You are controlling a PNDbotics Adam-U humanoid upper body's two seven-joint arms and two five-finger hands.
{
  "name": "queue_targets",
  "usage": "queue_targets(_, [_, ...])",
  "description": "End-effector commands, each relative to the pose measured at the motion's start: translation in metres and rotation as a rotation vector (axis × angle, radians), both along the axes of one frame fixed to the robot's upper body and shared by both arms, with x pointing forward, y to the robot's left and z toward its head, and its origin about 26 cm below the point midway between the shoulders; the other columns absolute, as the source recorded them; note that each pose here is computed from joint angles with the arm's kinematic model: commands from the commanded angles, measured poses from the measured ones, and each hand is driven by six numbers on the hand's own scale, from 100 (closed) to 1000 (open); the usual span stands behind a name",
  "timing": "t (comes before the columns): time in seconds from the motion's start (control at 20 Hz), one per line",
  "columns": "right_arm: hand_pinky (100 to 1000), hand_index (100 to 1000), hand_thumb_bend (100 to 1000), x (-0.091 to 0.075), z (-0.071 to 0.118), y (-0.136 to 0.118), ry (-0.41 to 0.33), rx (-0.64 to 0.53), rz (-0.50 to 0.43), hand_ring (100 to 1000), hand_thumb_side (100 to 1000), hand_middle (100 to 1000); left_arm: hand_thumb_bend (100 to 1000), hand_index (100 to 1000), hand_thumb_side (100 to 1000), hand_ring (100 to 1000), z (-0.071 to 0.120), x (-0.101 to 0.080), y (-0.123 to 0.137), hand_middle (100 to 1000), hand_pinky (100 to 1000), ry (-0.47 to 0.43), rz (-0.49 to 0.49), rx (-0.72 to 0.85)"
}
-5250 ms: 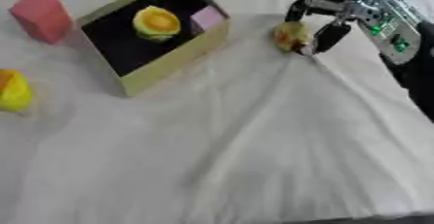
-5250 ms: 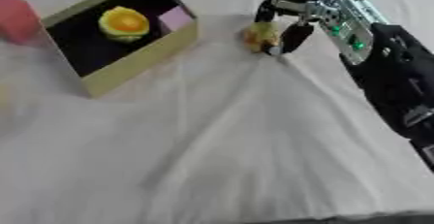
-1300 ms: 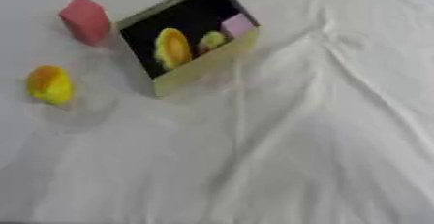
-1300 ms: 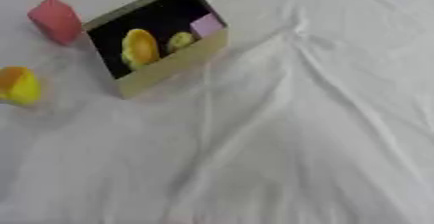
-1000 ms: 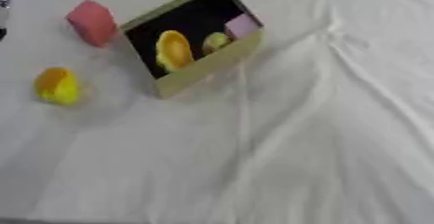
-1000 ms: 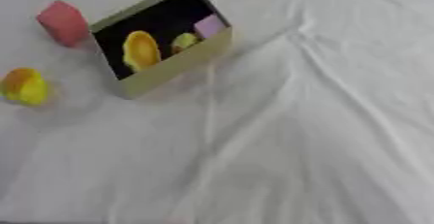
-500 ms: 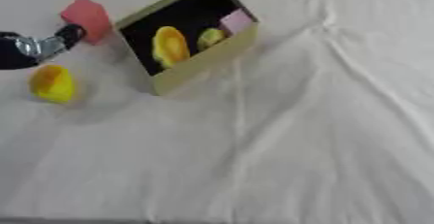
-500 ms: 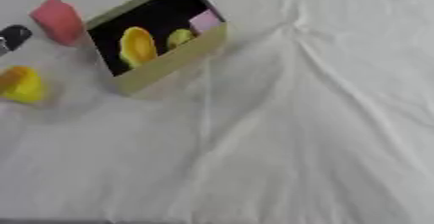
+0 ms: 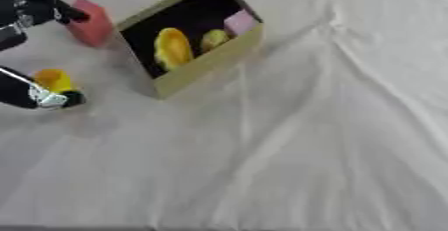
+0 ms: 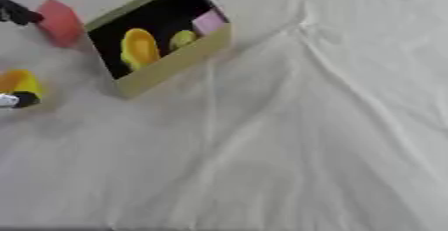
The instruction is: Pick up objects on the table and place them in the box.
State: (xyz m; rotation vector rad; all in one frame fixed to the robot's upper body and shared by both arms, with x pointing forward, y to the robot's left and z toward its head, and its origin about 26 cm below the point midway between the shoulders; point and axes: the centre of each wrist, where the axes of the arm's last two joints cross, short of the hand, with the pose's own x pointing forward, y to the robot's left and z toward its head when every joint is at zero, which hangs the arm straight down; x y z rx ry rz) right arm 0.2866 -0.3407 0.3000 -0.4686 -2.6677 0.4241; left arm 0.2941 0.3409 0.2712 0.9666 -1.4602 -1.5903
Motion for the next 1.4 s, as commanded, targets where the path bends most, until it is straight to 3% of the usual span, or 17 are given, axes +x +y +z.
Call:
queue_targets(0.05, [863, 830, 100, -0.004, 0.007, -0.001, -0.031, -0.018, -0.015, 814, 459, 719, 641, 920, 283, 822, 0.007, 0.003, 0.011, 781, 830, 0.024, 0.056, 0.061])
queue_targets(0.65, [863, 827, 100, -0.004, 0.001, -0.002, -0.015, 0.012, -0.029, 807, 473, 710, 640, 910, 109, 828, -0.013, 0.019, 0.035, 785, 828, 0.110, 0.176, 0.014])
queue_targets(1.4, [863, 826, 100, -0.003, -0.006, -0.002, 0.002, 0.041, -0.031, 801, 487, 701, 644, 904, 100, 818, -0.033, 0.045, 0.062, 790, 828, 0.169, 0.290, -0.023])
